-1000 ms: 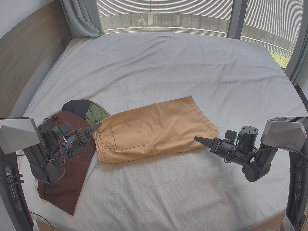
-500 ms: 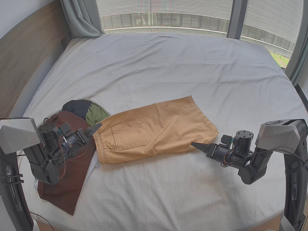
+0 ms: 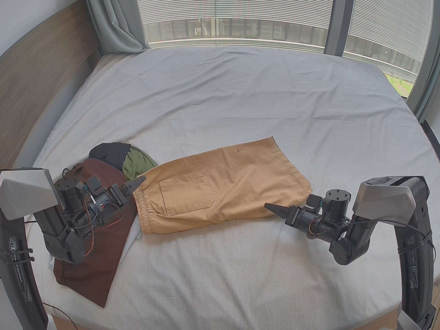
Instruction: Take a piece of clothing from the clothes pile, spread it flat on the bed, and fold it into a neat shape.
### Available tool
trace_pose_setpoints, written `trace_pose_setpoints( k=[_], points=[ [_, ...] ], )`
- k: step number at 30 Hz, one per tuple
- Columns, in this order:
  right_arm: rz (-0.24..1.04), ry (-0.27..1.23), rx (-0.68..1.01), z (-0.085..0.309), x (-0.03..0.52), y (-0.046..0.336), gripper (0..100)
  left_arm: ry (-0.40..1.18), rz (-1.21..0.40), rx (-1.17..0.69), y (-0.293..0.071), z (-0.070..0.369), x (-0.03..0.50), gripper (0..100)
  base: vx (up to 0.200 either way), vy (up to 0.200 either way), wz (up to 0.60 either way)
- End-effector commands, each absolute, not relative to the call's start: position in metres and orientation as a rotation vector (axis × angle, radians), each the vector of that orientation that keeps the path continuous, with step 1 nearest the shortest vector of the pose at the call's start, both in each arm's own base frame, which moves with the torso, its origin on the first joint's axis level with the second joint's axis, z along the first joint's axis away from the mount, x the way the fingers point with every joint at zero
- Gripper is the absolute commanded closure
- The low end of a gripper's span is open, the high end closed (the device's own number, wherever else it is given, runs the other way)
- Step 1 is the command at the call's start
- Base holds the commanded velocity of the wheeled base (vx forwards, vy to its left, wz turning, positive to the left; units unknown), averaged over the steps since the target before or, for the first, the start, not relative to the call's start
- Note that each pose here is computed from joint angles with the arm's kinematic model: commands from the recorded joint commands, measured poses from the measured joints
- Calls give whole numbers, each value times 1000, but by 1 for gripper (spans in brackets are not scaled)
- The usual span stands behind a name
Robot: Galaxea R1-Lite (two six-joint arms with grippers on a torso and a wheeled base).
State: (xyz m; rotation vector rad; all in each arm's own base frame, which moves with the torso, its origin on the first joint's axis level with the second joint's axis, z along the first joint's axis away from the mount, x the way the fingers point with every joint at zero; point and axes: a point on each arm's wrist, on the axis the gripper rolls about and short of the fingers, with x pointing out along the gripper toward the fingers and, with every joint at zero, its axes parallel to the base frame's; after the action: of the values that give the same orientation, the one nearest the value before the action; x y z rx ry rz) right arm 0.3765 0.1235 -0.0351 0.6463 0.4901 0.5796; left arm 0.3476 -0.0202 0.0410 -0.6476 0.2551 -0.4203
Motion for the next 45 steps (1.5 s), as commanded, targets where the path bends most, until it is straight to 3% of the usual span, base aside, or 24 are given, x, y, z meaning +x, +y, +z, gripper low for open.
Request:
trace_pose_setpoints(
  k=[1, 33, 34, 45],
  points=[
    [571, 489, 652, -48, 383, 131, 0, 257, -420, -647, -20, 40, 347, 0, 0, 0, 0],
    [573, 427, 701, -56, 397, 148, 0, 265, -418, -650, -21, 37, 348, 0, 0, 0, 0],
    [572, 424, 701, -55, 397, 148, 100, 267, -418, -650, -21, 37, 348, 0, 0, 0, 0],
    [571, 427, 701, -57, 397, 148, 100, 276, -443, -652, -21, 38, 346, 0, 0, 0, 0]
  ],
)
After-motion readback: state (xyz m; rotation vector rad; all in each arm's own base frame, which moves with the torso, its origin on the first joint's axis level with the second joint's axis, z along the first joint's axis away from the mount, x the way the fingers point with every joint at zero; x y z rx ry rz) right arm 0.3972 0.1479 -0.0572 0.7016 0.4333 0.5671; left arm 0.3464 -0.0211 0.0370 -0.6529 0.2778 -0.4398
